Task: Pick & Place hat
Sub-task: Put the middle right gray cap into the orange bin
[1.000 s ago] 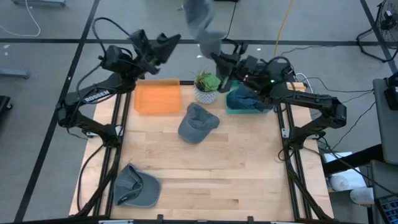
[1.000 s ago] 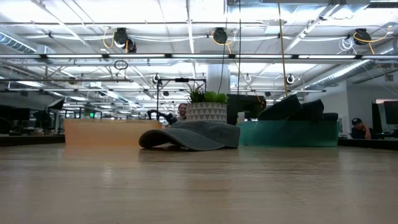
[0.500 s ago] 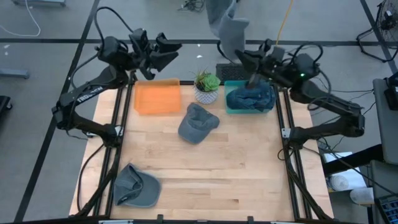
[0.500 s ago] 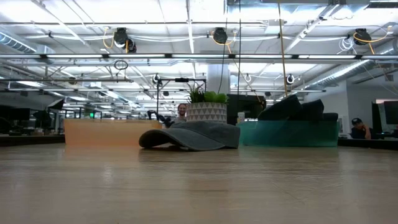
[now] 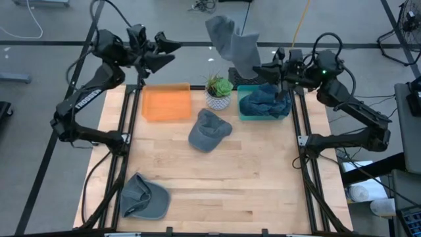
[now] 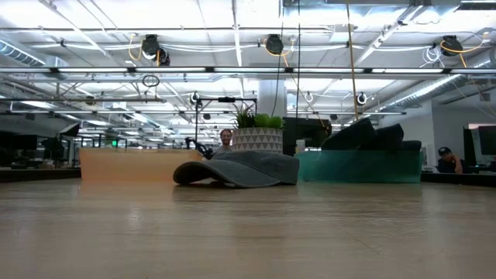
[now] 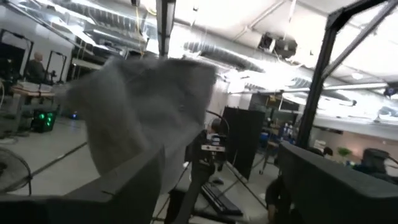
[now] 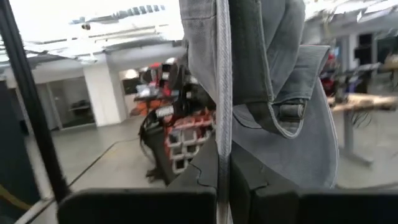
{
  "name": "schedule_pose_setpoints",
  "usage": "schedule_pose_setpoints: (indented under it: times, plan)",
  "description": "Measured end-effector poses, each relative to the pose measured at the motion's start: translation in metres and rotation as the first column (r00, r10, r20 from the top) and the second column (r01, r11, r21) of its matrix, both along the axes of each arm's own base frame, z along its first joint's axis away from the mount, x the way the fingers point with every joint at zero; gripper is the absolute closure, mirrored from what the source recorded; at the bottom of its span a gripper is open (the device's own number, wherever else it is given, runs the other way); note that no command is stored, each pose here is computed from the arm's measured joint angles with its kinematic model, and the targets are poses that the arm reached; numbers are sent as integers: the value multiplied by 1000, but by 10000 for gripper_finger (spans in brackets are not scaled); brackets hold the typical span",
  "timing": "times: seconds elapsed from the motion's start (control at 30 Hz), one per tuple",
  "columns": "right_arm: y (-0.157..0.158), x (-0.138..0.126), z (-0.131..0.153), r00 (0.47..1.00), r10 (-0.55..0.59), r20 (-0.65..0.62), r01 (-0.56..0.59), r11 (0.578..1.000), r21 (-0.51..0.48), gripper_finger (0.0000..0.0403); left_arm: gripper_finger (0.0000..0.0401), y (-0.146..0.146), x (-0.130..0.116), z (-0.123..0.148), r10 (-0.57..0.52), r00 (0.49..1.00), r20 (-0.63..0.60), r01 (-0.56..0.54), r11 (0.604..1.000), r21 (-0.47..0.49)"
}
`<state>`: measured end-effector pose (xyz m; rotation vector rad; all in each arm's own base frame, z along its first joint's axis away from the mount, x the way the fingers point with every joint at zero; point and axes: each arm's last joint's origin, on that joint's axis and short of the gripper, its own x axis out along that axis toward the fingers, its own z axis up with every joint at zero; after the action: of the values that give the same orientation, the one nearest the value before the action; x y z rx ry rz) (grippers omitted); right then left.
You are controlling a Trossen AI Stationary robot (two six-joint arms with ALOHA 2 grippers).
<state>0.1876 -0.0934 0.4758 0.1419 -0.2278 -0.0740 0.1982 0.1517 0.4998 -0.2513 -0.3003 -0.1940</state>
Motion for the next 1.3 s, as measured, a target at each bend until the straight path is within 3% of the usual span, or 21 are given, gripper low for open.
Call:
schedule_pose_setpoints:
  times: [0.17,0.37,0.6,0.9,1.0,1.13,1.3]
  plan:
    - [-5,-5,-4,997,57,-44,-55,998,43,403,80,-8,-22,5,2,999,-43,-2,1000,8]
    - [-12,-12,-5,979,198,-54,-184,963,197,403,98,-20,-42,6,-63,991,-122,62,998,-10]
    - [-16,-6,-10,933,356,-44,-303,848,435,403,116,-25,-52,6,-114,981,-157,117,993,8]
    - [-15,14,-15,855,518,-12,-408,688,600,403,96,-25,-52,6,-44,993,-109,71,962,264]
    - [-13,20,-9,822,568,43,-478,646,594,403,99,-24,-52,6,3,997,-78,25,933,359]
    - [-11,27,-2,776,618,127,-558,578,596,403,110,-24,-52,7,53,998,-24,-33,856,515]
    - [-5,36,4,717,662,221,-628,474,618,403,118,-24,-51,7,114,991,64,-126,701,702]
